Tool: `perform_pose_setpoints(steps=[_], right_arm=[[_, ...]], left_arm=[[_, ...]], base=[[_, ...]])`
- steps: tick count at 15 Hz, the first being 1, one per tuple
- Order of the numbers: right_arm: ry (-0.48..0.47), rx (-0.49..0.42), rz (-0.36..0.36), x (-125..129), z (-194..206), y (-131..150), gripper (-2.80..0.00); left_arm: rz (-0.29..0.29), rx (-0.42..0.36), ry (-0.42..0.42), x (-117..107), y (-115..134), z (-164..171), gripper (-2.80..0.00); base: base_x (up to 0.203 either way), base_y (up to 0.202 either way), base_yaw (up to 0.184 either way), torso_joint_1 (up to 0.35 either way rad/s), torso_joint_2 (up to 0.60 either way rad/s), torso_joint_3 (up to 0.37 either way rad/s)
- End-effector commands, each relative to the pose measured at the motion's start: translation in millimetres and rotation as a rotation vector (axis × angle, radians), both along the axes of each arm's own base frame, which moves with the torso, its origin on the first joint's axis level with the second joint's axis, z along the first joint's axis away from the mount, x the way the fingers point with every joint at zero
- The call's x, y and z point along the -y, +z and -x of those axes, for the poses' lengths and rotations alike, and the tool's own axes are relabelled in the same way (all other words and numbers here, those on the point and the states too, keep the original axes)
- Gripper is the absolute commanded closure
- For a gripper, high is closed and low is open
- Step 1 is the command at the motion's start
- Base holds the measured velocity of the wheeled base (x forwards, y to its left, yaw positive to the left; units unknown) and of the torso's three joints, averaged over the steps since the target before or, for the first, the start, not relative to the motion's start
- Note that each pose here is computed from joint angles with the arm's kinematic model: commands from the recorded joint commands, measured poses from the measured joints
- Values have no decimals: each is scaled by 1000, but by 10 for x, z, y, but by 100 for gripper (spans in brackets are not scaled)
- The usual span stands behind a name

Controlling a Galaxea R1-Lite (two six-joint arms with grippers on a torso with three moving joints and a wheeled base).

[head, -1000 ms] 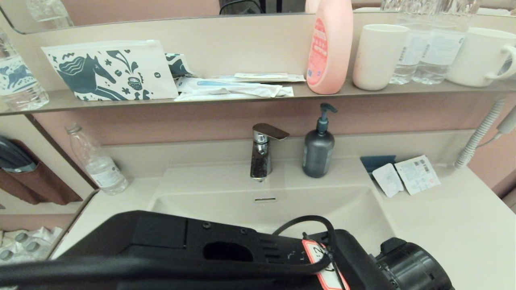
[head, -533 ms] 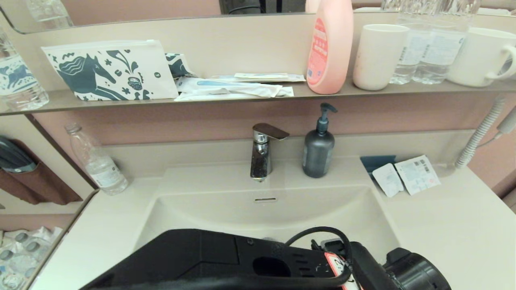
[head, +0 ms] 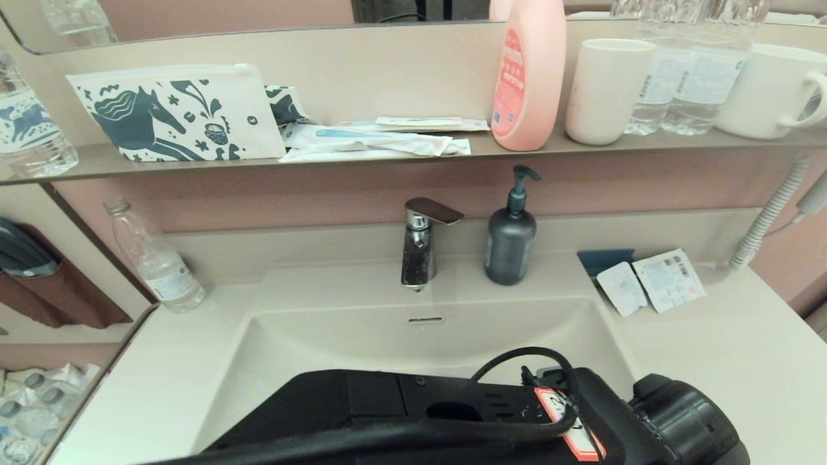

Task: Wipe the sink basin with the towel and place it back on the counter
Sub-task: Wipe the sink

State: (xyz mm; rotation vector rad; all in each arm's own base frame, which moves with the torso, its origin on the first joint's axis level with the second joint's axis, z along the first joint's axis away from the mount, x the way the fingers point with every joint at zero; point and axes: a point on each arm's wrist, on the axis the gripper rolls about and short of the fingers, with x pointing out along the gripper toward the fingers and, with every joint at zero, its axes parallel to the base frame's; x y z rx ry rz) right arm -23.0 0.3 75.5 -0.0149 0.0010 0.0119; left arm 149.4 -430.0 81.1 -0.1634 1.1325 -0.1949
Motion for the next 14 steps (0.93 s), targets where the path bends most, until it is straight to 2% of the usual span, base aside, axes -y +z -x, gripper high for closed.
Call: perform_pose_setpoints(steps=[1,4,7,11,12,14], right_arm=[[0,-1,0,0,-1,-1,0],[0,0,0,0,0,1,0],[0,0,0,0,0,1,0],[0,0,0,0,0,1,0],[0,-1,0,0,-1,1,0],[0,-1,0,0,-1,-1,0]], left_arm=[[-44,-13,22,1,-198,-76,0],[-102,-18,34,-110,-333,-336,0],[-159,-39,37,-220,-438,-351,0],[-270,-86,66,-471,-649,-390,0],[-296,-97,70,-558,-654,-381,0],[-308,-104,88,-716,-557,-425,0]], base=[[0,0,0,0,0,0],[0,0,0,0,0,0],[0,0,0,0,0,0],[0,0,0,0,0,0],[0,0,0,0,0,0],[0,0,0,0,0,0]])
